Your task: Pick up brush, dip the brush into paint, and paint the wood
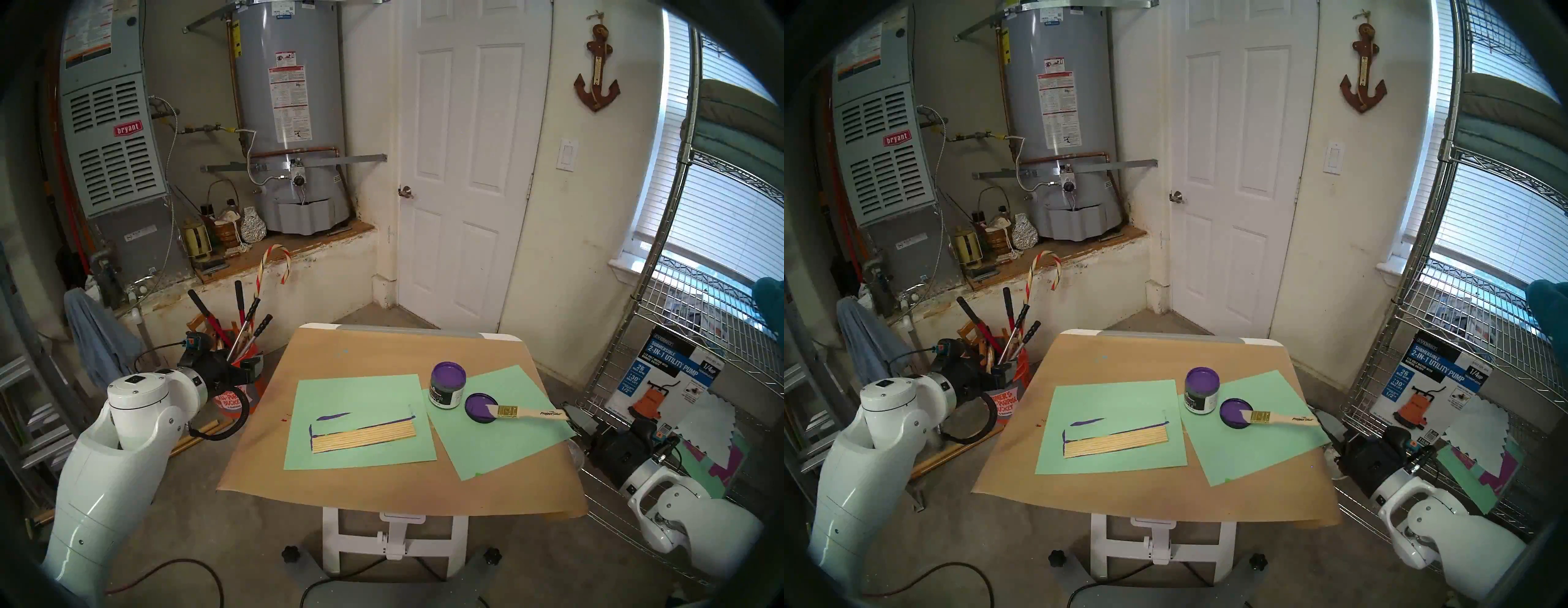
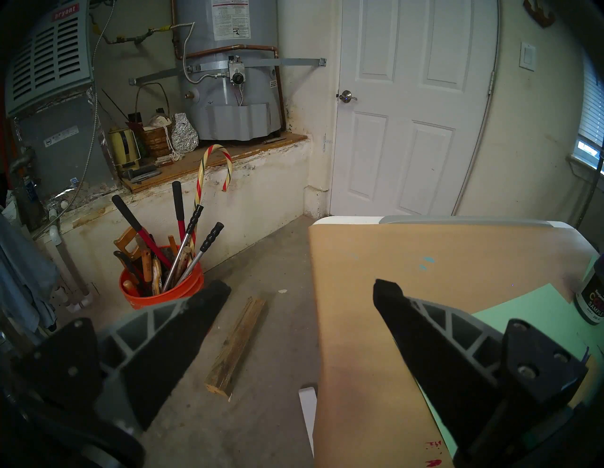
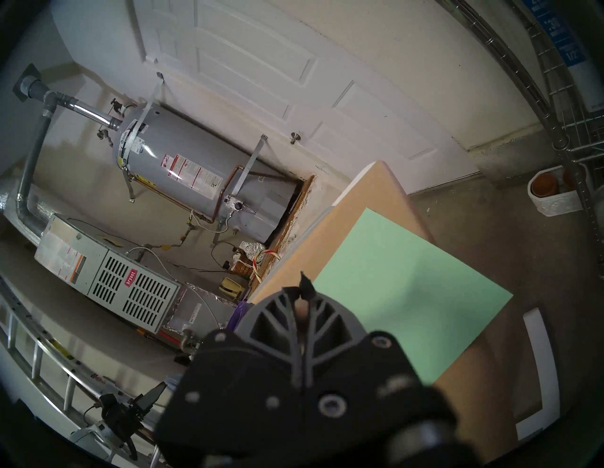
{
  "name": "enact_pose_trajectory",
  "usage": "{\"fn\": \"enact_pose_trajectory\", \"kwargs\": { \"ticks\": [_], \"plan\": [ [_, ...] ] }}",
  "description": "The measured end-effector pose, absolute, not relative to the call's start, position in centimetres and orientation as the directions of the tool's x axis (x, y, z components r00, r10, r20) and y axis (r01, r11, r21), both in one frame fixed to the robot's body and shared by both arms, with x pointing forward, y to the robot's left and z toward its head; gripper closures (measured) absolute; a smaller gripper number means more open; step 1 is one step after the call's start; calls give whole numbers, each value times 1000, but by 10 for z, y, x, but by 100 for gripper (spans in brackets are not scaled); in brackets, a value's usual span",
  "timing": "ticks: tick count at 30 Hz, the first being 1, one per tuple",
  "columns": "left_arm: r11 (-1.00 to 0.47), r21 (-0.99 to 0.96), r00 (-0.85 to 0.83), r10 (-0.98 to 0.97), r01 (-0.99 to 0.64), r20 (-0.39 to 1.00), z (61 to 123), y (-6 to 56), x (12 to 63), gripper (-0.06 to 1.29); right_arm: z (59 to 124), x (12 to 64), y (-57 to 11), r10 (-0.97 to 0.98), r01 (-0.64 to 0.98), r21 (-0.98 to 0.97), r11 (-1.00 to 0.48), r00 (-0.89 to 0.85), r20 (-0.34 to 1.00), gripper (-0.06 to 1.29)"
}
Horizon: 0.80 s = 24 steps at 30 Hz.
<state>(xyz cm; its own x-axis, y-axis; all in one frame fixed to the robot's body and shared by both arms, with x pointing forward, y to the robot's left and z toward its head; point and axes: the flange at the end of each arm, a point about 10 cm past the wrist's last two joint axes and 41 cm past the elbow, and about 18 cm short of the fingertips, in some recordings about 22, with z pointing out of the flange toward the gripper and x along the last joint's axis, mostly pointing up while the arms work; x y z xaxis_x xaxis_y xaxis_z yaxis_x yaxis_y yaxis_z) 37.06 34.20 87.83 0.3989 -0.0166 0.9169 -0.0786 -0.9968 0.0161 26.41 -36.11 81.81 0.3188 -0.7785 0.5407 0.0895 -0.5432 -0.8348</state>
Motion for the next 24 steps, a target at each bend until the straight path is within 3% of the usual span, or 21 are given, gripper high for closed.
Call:
{"fn": "enact_pose_trajectory", "kwargs": {
  "ticks": [24],
  "plan": [
    [-997, 16, 399, -17, -79, 917, 878, 342, 371, -2, 841, 272, -379, -803, 196, -834, -516, 229, 551, 125]
  ]
}}
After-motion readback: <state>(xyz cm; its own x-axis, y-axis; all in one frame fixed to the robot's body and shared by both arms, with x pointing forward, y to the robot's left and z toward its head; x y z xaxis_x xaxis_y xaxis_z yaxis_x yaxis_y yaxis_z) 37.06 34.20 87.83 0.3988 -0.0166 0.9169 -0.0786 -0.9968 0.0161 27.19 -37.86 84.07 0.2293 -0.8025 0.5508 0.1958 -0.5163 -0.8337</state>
